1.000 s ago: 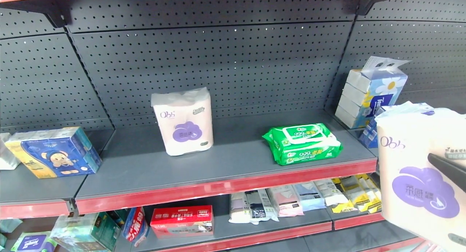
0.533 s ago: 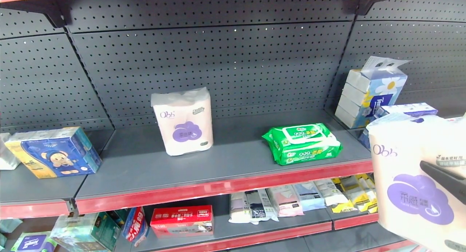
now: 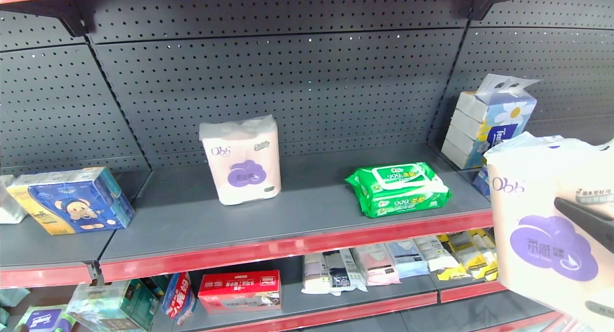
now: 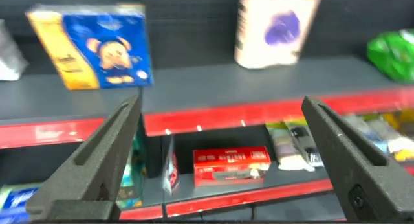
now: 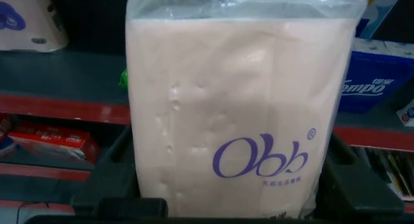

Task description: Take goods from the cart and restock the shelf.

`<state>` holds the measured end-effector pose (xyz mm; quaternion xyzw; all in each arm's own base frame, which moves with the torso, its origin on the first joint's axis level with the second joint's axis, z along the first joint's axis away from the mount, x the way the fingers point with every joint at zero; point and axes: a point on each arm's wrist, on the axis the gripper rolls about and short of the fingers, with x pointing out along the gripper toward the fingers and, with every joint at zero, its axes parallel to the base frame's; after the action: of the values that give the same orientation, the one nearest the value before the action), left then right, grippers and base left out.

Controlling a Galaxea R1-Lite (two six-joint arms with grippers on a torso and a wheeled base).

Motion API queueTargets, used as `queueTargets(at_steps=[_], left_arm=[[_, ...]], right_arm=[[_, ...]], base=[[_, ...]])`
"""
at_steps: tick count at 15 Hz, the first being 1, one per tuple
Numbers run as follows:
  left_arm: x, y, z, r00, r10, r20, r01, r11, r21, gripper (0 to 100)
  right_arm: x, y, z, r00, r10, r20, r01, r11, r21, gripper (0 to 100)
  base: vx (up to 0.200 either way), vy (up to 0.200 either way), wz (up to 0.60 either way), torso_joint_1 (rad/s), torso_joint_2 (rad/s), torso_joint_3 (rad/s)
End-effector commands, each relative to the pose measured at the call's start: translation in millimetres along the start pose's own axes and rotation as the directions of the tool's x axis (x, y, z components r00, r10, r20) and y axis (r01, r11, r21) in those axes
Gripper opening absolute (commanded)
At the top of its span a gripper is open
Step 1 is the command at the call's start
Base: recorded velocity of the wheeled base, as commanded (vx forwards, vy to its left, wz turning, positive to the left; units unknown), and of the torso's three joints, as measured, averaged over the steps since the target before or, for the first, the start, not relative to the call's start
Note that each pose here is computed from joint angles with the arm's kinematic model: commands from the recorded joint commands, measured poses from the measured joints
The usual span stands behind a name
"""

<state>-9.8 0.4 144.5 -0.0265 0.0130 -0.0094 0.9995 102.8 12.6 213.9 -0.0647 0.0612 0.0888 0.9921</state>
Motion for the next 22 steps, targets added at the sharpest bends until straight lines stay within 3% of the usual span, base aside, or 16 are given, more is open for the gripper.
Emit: queueTargets(at_steps=[1, 2, 3, 4, 5, 6, 8, 11, 15, 20, 22], left_arm=[[67, 0.0, 52.9, 0.973, 0.141, -0.182, -0.147, 0.989, -0.019, 100], [82, 0.9, 51.0, 0.962, 0.155, -0.223, -0.161, 0.987, -0.010, 100], [118, 4.8, 45.1, 0.936, 0.184, -0.301, -0.188, 0.982, 0.018, 100], [146, 5.1, 41.9, 0.940, 0.147, -0.308, -0.152, 0.988, 0.008, 100], [171, 4.7, 37.3, 0.954, 0.056, -0.294, -0.063, 0.998, -0.014, 100], [182, 4.3, 35.0, 0.958, 0.000, -0.286, -0.006, 1.000, -0.017, 100], [205, 4.0, 22.1, 0.927, -0.182, -0.328, 0.189, 0.982, -0.010, 100], [231, 9.6, 3.0, 0.877, -0.319, -0.359, 0.352, 0.936, 0.026, 100], [276, 11.4, 3.5, 0.871, -0.420, -0.257, 0.448, 0.892, 0.062, 100], [310, 13.0, -0.6, 0.820, -0.518, -0.243, 0.542, 0.840, 0.037, 100], [322, 14.8, 0.3, 0.807, -0.544, -0.229, 0.567, 0.823, 0.046, 100]], right_arm=[[5, -1, 3, 1.000, -0.007, -0.005, 0.007, 1.000, 0.001, 0], [5, -2, 4, 1.000, -0.010, -0.003, 0.010, 1.000, 0.001, 0], [7, -2, 8, 1.000, -0.012, 0.002, 0.012, 1.000, -0.001, 0], [9, -3, 11, 1.000, -0.013, 0.006, 0.013, 1.000, -0.011, 0], [12, -4, 14, 1.000, -0.016, 0.004, 0.016, 1.000, -0.018, 0], [14, -4, 16, 1.000, -0.017, 0.006, 0.018, 1.000, -0.020, 0], [21, -6, 23, 1.000, -0.020, 0.005, 0.021, 0.999, -0.044, 0], [28, -7, 29, 1.000, -0.025, 0.006, 0.026, 0.997, -0.070, 0], [36, -8, 22, 0.999, -0.032, -0.038, 0.029, 0.997, -0.077, 0], [42, -9, 22, 0.998, -0.034, -0.054, 0.029, 0.995, -0.096, 0], [45, -9, 20, 0.997, -0.031, -0.065, 0.024, 0.994, -0.110, 0]], base=[[0.000, 0.000, 0.00, 0.000, 0.00, 0.000], [0.000, 0.000, 0.00, 0.000, 0.00, 0.000], [0.000, 0.000, 0.00, 0.000, 0.00, 0.000], [0.000, 0.000, 0.00, 0.000, 0.00, 0.000], [0.000, 0.000, 0.00, 0.000, 0.00, 0.000], [0.000, 0.000, 0.00, 0.000, 0.00, 0.000], [0.000, 0.000, 0.00, 0.000, 0.00, 0.000], [0.000, 0.000, 0.00, 0.000, 0.00, 0.000], [0.000, 0.000, 0.00, 0.000, 0.00, 0.000], [0.000, 0.000, 0.00, 0.000, 0.00, 0.000], [0.000, 0.000, 0.00, 0.000, 0.00, 0.000]])
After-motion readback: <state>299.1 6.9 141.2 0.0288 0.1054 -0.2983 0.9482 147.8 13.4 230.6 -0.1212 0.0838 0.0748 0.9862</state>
